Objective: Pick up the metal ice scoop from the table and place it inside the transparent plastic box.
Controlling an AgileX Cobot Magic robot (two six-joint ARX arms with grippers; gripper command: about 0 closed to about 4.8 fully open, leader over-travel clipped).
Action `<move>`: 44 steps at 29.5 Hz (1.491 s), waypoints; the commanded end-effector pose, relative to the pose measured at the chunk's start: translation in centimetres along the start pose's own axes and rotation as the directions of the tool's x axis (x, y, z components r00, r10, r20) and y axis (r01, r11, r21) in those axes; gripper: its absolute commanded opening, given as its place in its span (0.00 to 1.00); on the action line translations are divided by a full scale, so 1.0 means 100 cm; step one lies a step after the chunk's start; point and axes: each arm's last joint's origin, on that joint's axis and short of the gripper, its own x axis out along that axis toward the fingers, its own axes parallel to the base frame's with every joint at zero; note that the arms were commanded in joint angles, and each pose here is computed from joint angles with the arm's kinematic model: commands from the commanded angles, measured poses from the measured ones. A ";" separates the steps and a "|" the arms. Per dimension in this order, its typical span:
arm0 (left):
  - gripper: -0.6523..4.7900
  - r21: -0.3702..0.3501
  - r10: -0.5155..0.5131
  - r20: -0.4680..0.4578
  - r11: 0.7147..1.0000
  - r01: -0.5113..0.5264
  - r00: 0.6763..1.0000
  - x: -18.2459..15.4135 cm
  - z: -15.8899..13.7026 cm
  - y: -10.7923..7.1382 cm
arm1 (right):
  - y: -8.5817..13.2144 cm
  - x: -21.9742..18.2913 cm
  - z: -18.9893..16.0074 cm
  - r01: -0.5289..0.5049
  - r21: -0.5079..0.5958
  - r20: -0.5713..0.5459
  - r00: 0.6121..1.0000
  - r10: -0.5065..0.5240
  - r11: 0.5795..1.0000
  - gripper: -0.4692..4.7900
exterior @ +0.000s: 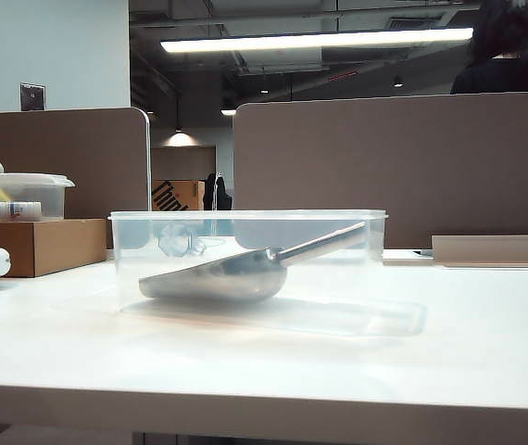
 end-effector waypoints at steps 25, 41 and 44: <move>0.16 0.000 -0.009 0.011 1.000 0.009 1.000 0.000 0.001 0.000 | -0.003 -0.010 -0.178 0.014 0.321 0.214 0.973 -0.087 0.947 0.13; 0.16 0.000 -0.004 0.011 1.000 0.004 1.000 0.000 0.001 0.000 | -0.011 -0.010 -0.185 0.074 0.290 0.156 0.980 -0.123 0.954 0.13; 0.16 0.000 -0.004 0.011 1.000 0.004 1.000 0.000 0.001 0.000 | -0.012 -0.010 -0.184 0.080 0.292 0.158 0.979 -0.130 0.953 0.13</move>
